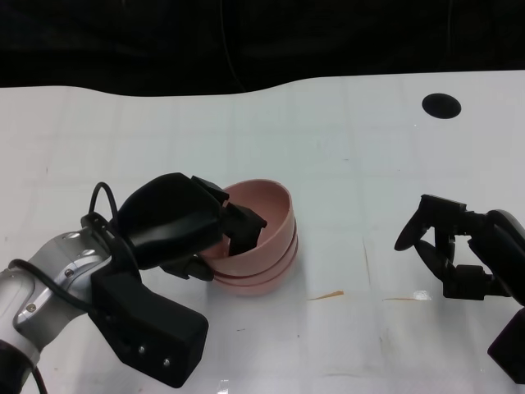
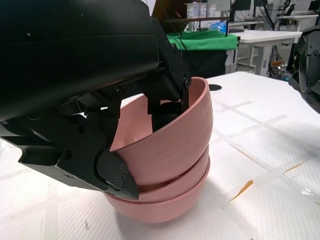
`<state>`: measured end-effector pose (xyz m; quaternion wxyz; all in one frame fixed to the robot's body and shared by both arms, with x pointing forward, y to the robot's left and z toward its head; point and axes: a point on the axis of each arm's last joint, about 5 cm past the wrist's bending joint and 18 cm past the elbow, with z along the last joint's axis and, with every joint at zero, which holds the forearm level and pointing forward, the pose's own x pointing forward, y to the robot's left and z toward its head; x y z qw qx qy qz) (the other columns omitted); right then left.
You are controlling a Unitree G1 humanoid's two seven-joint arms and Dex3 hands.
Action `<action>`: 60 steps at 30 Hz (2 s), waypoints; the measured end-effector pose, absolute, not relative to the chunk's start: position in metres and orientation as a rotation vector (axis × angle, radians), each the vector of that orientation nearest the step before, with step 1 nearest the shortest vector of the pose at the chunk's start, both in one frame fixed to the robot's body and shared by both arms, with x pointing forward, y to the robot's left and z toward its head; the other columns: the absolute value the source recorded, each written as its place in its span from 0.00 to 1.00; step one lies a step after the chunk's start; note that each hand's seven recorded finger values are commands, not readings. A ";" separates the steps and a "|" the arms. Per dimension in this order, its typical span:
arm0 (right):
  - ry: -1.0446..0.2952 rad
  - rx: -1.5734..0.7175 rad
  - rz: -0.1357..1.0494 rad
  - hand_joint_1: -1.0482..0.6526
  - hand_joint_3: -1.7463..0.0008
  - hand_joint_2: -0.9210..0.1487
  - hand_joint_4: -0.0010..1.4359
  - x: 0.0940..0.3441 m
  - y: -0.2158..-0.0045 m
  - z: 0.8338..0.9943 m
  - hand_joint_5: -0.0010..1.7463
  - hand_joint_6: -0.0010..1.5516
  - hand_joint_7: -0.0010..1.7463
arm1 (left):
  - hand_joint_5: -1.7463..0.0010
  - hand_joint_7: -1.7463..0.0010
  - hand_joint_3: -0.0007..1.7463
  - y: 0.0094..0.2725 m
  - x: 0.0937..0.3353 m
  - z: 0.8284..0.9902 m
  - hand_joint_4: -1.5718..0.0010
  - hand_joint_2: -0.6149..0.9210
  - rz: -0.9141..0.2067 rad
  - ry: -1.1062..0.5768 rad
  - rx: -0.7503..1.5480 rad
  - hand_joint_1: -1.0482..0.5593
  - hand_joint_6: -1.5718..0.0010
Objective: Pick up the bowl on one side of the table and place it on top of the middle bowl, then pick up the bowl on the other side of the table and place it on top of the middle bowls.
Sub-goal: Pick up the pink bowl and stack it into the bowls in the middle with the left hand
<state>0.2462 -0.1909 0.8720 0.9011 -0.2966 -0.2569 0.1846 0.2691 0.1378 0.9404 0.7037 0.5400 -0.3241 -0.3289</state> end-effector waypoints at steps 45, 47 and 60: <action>-0.526 -0.613 0.380 0.45 0.57 0.07 0.55 0.246 -0.191 0.871 1.00 0.43 0.87 | 0.00 0.12 0.01 0.129 0.283 0.920 0.51 0.99 -0.699 -0.714 1.206 0.62 0.55; -0.526 -0.613 0.380 0.45 0.57 0.07 0.55 0.246 -0.191 0.871 1.00 0.43 0.87 | 0.01 0.15 0.00 0.128 0.283 0.920 0.50 0.99 -0.704 -0.716 1.207 0.61 0.53; -0.521 -0.612 0.376 0.45 0.58 0.07 0.55 0.246 -0.192 0.870 1.00 0.43 0.87 | 0.00 0.20 0.00 0.127 0.282 0.921 0.52 0.97 -0.719 -0.730 1.214 0.62 0.51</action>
